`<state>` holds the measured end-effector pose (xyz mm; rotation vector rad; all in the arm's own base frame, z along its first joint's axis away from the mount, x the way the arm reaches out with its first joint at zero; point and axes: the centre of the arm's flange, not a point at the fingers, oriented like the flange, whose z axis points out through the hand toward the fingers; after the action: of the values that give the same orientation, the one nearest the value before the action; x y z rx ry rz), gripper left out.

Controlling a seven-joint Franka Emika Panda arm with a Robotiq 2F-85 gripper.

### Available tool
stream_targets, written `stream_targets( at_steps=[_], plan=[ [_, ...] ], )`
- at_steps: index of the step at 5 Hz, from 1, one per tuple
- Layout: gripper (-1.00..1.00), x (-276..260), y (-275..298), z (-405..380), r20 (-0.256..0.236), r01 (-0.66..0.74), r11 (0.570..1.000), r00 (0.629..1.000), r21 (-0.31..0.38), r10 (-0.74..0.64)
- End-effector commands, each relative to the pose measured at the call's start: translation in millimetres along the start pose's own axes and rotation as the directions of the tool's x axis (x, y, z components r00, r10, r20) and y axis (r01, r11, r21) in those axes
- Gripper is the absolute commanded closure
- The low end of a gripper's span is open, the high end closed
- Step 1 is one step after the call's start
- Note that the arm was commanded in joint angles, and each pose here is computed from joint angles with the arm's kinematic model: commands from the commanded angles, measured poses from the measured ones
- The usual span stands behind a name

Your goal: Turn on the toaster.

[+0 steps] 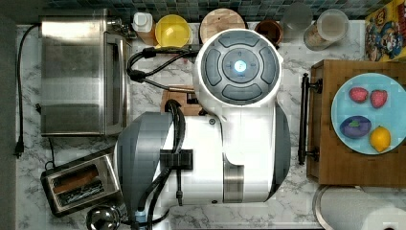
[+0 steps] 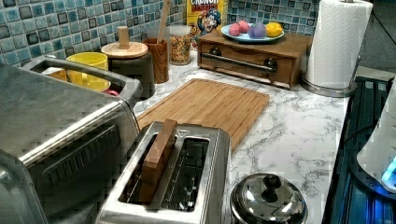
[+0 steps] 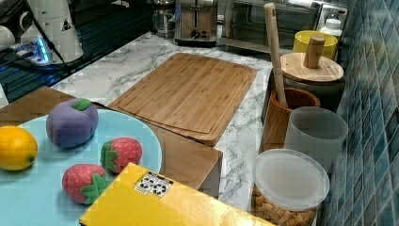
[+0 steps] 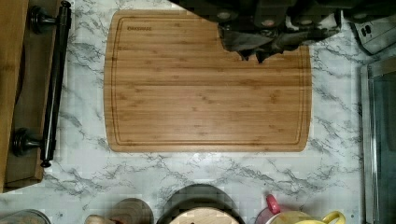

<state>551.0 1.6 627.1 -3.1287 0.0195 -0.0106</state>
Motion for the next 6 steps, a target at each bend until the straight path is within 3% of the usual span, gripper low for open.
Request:
stream_targets(
  at_steps=[1,3,4,6],
  plan=[
    [1.0,0,0,-1,-0.001,0.0,1.0,1.0,0.0,0.0],
    [1.0,0,0,-1,-0.001,0.0,1.0,1.0,0.0,0.0],
    [1.0,-12,-3,39,0.074,0.039,0.999,0.997,-0.013,-0.038],
    [1.0,-55,-18,85,0.13,0.149,0.988,0.98,0.041,-0.153]
  ],
)
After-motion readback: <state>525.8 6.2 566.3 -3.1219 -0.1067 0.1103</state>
